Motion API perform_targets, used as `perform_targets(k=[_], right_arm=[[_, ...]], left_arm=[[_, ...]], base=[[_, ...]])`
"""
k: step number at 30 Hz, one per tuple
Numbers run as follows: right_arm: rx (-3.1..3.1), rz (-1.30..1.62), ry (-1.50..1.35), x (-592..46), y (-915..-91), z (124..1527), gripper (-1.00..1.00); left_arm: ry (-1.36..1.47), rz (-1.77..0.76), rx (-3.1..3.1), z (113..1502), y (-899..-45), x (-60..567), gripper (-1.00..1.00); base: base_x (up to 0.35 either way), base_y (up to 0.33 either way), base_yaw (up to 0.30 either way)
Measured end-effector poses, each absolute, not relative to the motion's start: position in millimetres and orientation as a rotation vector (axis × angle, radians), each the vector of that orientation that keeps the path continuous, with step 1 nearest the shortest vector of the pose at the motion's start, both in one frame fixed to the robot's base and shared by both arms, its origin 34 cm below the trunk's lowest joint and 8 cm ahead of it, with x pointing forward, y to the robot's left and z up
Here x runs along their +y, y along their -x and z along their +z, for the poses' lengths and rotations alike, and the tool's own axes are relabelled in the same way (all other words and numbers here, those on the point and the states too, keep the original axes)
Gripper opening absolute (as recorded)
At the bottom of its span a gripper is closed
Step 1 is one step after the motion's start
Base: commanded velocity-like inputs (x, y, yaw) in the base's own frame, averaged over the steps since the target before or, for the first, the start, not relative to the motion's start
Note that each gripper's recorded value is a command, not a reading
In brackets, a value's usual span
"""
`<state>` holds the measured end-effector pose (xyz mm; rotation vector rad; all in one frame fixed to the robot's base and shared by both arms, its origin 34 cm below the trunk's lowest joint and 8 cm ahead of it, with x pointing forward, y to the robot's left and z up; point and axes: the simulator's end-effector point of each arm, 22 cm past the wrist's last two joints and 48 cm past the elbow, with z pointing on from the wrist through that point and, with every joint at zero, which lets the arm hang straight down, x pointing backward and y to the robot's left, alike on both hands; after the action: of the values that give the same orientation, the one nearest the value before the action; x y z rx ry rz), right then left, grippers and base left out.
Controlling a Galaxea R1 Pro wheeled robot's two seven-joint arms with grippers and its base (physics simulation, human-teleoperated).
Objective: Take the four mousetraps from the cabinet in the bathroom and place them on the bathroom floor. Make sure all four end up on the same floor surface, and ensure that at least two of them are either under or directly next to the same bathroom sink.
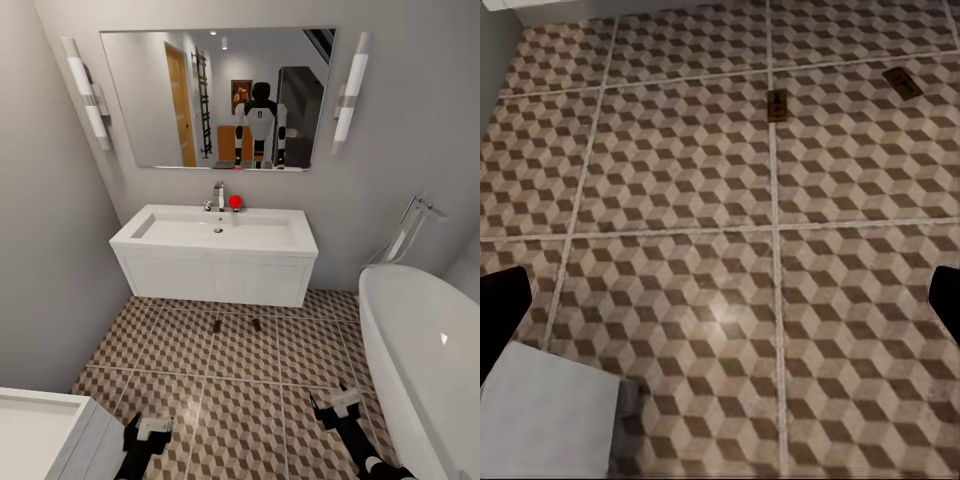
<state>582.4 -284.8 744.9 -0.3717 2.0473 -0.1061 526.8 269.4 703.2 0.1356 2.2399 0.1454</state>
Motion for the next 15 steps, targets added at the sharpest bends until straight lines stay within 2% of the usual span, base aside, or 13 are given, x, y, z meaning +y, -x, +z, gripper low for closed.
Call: perform_targets(k=[15], right_arm=[[2.075, -0.099, 0.369, -282, -562, 734, 1.0]], left_arm=[[-0.139, 0.161, 2.285, 691, -497, 278, 1.0]], base=[[0.0, 0.0, 0.0]])
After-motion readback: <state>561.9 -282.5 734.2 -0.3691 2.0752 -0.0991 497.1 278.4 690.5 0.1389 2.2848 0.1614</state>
